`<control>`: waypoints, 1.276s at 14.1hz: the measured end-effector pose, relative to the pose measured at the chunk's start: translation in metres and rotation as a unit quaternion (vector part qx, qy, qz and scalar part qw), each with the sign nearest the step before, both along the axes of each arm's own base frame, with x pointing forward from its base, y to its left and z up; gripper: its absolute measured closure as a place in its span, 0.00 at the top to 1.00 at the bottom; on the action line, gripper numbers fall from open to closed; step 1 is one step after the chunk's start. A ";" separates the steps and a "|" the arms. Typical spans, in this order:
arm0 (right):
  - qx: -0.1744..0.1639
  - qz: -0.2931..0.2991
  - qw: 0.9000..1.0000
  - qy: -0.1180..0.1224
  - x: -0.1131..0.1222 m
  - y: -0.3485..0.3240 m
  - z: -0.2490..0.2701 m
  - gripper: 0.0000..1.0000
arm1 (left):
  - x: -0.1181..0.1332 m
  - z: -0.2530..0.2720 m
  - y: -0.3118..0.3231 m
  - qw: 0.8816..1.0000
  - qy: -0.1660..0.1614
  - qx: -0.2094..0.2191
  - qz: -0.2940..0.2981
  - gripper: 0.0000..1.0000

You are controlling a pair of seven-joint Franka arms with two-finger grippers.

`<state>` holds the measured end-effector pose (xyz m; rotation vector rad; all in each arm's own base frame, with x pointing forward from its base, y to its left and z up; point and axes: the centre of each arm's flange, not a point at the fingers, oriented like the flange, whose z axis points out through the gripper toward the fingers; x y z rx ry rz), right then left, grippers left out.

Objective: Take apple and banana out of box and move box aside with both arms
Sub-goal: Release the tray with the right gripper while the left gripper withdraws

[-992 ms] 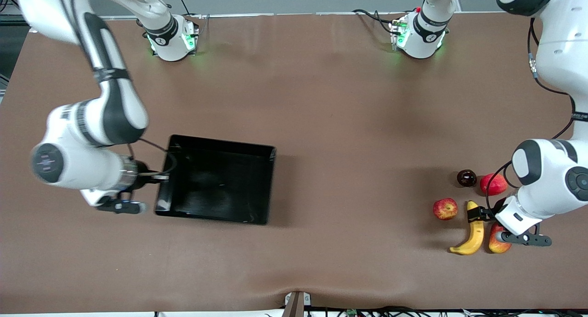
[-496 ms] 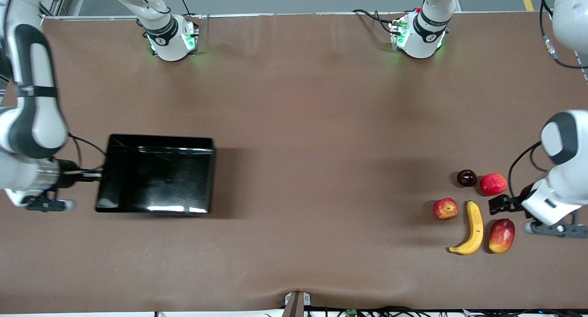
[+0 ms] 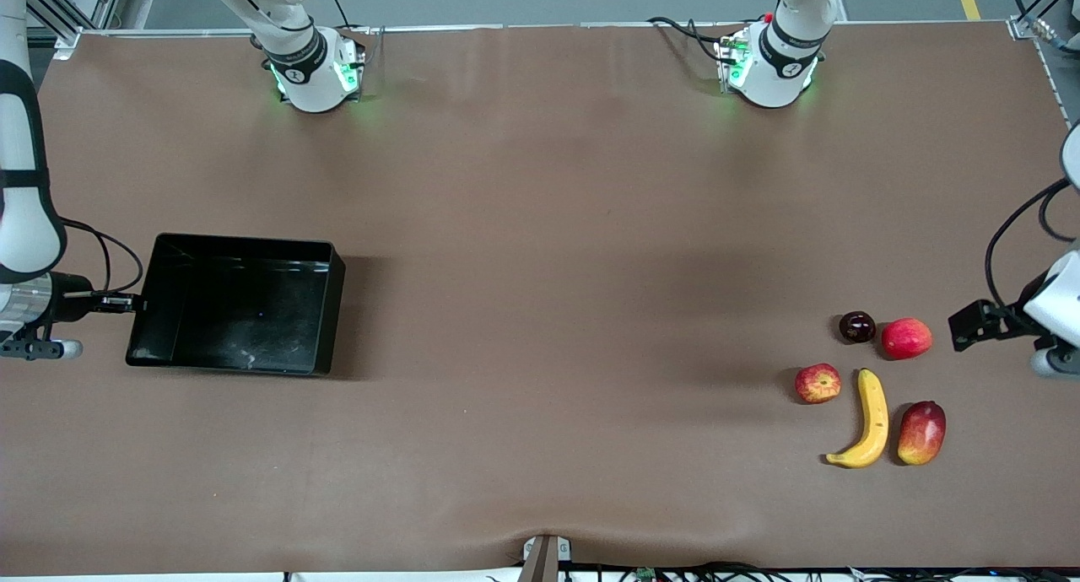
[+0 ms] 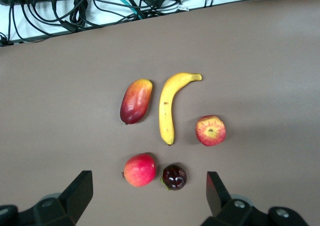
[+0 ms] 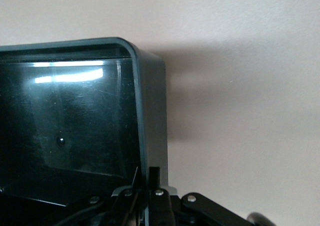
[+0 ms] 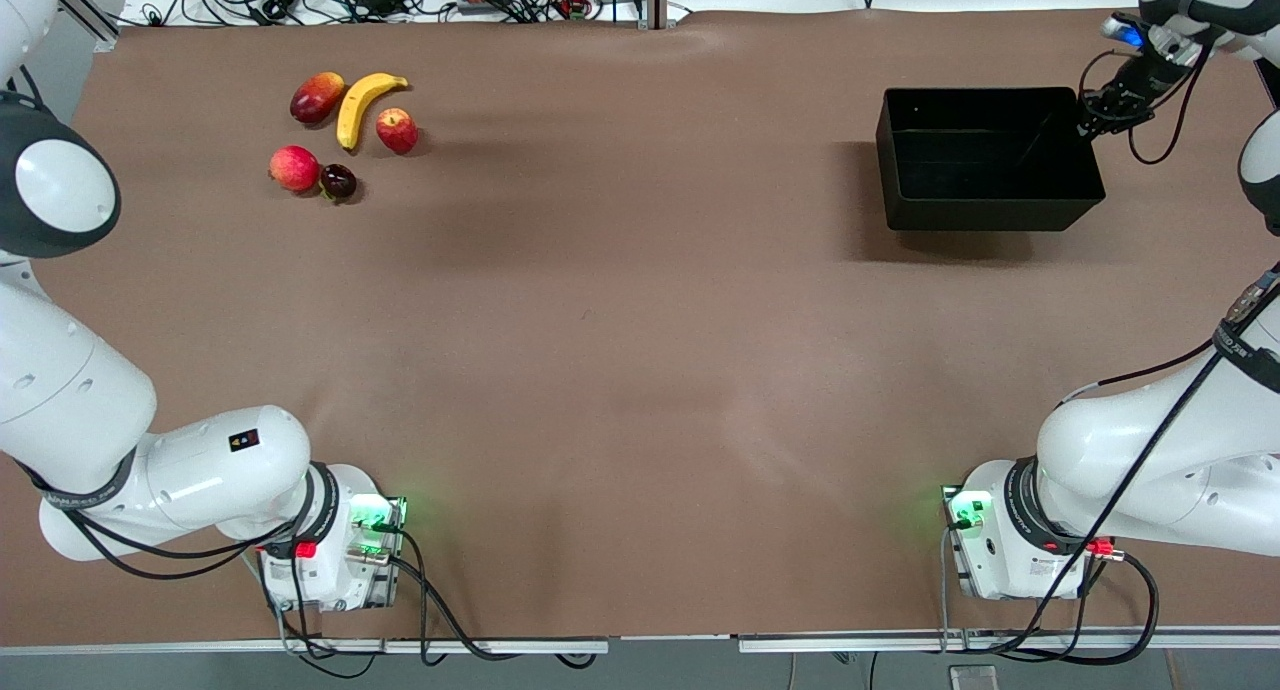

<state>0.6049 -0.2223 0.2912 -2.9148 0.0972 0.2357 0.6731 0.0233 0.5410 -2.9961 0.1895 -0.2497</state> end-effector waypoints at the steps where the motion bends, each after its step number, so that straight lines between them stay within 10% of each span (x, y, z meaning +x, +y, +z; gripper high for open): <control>1: 0.000 0.003 1.000 -0.004 -0.004 -0.006 -0.008 0.06 | -0.007 0.010 -0.008 1.000 0.007 -0.005 -0.002 1.00; 7: -0.001 0.014 1.000 -0.014 -0.020 -0.024 -0.047 0.06 | -0.056 0.075 -0.031 0.999 0.027 -0.016 0.004 1.00; 12: 0.011 0.028 1.000 -0.008 -0.012 -0.013 -0.035 0.54 | -0.092 0.108 -0.057 0.999 0.040 -0.029 0.008 1.00; 18: -0.038 0.098 0.990 -0.089 0.051 -0.008 0.106 1.00 | -0.129 0.111 -0.059 0.998 0.051 -0.033 0.011 1.00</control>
